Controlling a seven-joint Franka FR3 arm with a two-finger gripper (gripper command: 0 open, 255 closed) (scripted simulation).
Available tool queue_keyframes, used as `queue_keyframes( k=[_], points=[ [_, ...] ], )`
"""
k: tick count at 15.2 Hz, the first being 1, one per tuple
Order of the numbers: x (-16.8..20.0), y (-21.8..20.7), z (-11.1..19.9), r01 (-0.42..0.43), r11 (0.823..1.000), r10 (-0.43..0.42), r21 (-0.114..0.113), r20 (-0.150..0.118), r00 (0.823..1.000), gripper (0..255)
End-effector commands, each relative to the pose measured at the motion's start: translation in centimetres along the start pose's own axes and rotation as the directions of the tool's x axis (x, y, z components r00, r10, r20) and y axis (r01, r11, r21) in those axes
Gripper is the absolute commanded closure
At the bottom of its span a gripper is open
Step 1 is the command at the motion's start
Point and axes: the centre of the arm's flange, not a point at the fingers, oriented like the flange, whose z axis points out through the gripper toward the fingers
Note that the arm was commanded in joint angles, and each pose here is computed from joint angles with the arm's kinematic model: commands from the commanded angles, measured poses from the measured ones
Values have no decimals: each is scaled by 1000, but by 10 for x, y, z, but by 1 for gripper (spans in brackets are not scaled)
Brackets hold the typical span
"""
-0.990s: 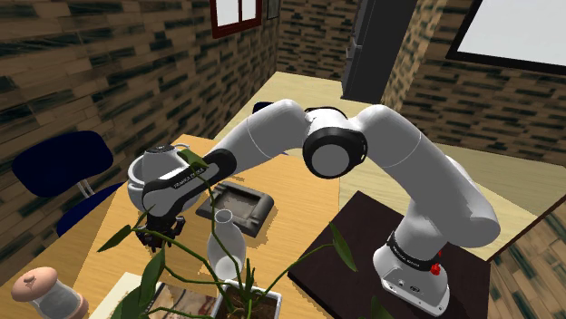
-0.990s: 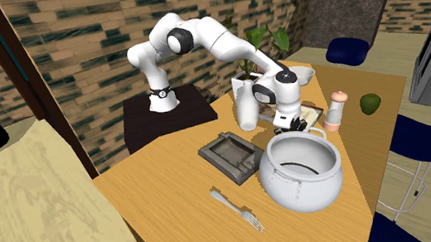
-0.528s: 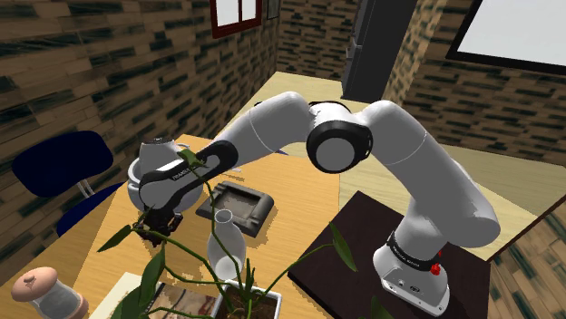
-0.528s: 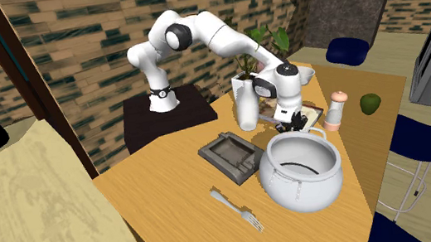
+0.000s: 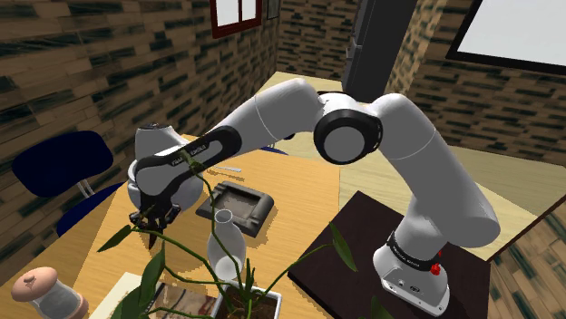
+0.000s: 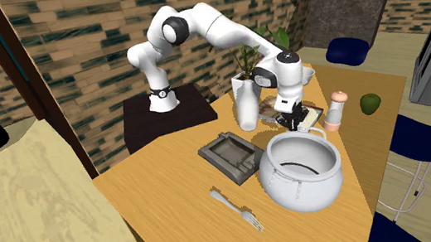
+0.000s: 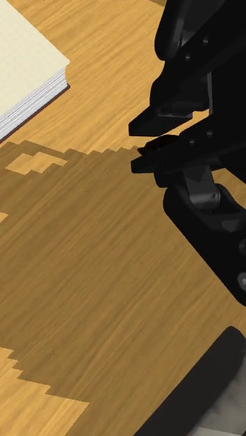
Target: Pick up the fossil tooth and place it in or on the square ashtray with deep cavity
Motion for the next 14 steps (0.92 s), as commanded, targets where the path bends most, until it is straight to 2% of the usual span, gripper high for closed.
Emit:
queue_keyframes(
  k=[1,9,14],
  points=[
    [-1,-3,-11,0,1000,0,0,0,1000,255],
    [-6,-12,-48,0,1000,0,0,0,1000,255],
    [-12,51,-65,0,1000,0,0,0,1000,255]
  ],
)
